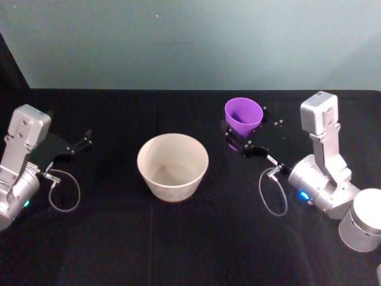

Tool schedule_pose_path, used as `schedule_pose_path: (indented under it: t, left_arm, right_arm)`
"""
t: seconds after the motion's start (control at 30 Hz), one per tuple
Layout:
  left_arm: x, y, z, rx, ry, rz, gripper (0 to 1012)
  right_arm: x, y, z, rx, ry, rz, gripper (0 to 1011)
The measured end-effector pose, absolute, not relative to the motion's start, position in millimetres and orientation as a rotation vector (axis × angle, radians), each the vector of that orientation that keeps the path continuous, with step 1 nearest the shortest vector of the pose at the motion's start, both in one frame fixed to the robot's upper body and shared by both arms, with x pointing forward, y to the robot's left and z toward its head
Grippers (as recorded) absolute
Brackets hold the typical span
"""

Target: Pick up the cup and pour the mung beans from the cup into the bowl.

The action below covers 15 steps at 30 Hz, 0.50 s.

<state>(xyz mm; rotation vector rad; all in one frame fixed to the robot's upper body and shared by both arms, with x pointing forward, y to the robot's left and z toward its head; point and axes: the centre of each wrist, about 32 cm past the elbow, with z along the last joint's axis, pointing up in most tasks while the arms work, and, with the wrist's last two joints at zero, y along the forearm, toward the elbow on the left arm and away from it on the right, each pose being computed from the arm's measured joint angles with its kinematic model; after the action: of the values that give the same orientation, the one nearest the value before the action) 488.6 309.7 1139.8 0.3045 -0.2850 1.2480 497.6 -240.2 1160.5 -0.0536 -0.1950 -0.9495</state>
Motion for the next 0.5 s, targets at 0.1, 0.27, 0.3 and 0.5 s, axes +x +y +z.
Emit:
schedule_pose_path:
  t: [0.1,0.27,0.3,0.5]
  left_arm:
    - [488.6,309.7,1139.8,0.304,-0.285,1.248,1000]
    - [488.6,309.7,1139.8,0.304,-0.285,1.248,1000]
    - [488.6,309.7,1139.8,0.305,-0.285,1.248,1000]
    - [488.6,309.7,1139.8,0.305,-0.285,1.248,1000]
  right_arm:
    - [497.6,-240.1,1160.6,-0.054,-0.195,-0.950,730]
    - [497.6,-240.2,1160.5,-0.054,-0.195,-0.950,730]
    - [497.6,-240.1,1160.6,-0.054,-0.195,-0.949,731]
    - [497.6,-240.2,1160.6,-0.054,-0.195,-0.950,731]
